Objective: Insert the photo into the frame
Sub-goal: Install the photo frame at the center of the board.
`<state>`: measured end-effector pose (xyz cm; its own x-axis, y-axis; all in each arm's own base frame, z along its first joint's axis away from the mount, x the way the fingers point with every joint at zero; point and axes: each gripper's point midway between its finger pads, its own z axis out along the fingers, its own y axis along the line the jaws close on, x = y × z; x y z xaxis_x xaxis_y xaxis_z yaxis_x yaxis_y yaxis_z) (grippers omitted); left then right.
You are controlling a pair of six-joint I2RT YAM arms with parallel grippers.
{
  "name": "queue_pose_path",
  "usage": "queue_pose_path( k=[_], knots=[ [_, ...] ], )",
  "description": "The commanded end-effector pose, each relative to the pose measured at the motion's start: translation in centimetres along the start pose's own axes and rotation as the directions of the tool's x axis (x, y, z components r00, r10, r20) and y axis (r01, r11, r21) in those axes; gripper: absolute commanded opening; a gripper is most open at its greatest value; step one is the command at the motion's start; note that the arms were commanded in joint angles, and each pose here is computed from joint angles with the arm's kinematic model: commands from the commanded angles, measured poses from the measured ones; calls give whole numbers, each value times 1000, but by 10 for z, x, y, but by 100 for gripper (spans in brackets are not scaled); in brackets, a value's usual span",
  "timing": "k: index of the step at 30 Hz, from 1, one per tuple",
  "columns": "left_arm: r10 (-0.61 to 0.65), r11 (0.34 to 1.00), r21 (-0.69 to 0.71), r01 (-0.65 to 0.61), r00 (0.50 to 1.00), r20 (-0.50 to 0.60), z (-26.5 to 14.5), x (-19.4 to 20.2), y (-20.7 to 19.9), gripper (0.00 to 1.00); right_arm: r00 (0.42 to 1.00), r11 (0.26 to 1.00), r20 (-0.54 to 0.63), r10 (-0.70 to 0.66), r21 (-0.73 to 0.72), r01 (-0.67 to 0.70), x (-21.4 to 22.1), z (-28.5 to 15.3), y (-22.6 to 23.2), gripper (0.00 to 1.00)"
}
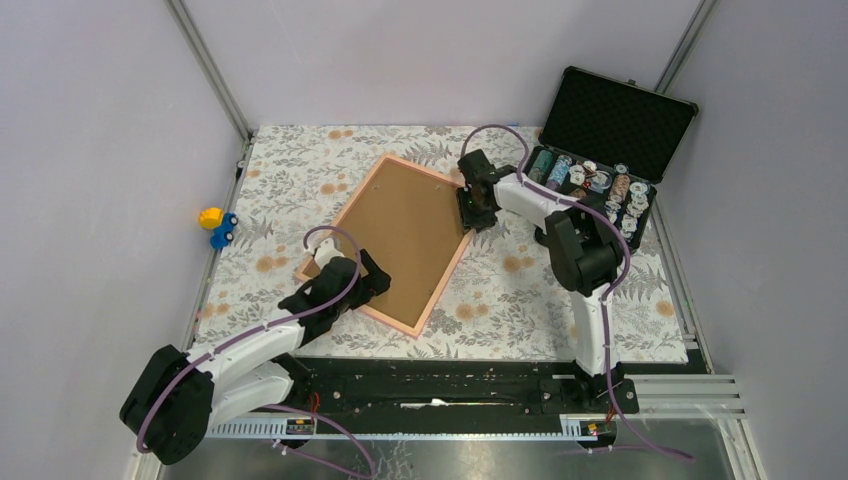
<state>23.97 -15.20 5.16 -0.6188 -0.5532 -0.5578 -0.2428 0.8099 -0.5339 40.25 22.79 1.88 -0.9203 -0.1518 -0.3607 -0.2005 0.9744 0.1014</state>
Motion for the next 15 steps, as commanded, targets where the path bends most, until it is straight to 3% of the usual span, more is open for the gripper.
queue_pose_path(
  k=[1, 4, 10, 15],
  knots=[
    [81, 993, 91, -79, 997, -18, -7, 2, -14, 99, 991, 989, 107, -81, -116, 93, -18, -52, 13, 15],
    [134, 984, 121, -131, 991, -19, -15, -5, -25, 99, 980, 989, 193, -51, -130, 77, -30, -79, 16, 36],
    [217, 969, 140, -204, 973, -83, -34, -12, -45, 99, 973, 997, 222, -57, -41, 68, -25, -92, -3, 61],
    [187, 971, 176, -160, 970, -154, -52, -6, -55, 99, 972, 996, 231, -40, -65, 57, -20, -92, -1, 72]
  ],
)
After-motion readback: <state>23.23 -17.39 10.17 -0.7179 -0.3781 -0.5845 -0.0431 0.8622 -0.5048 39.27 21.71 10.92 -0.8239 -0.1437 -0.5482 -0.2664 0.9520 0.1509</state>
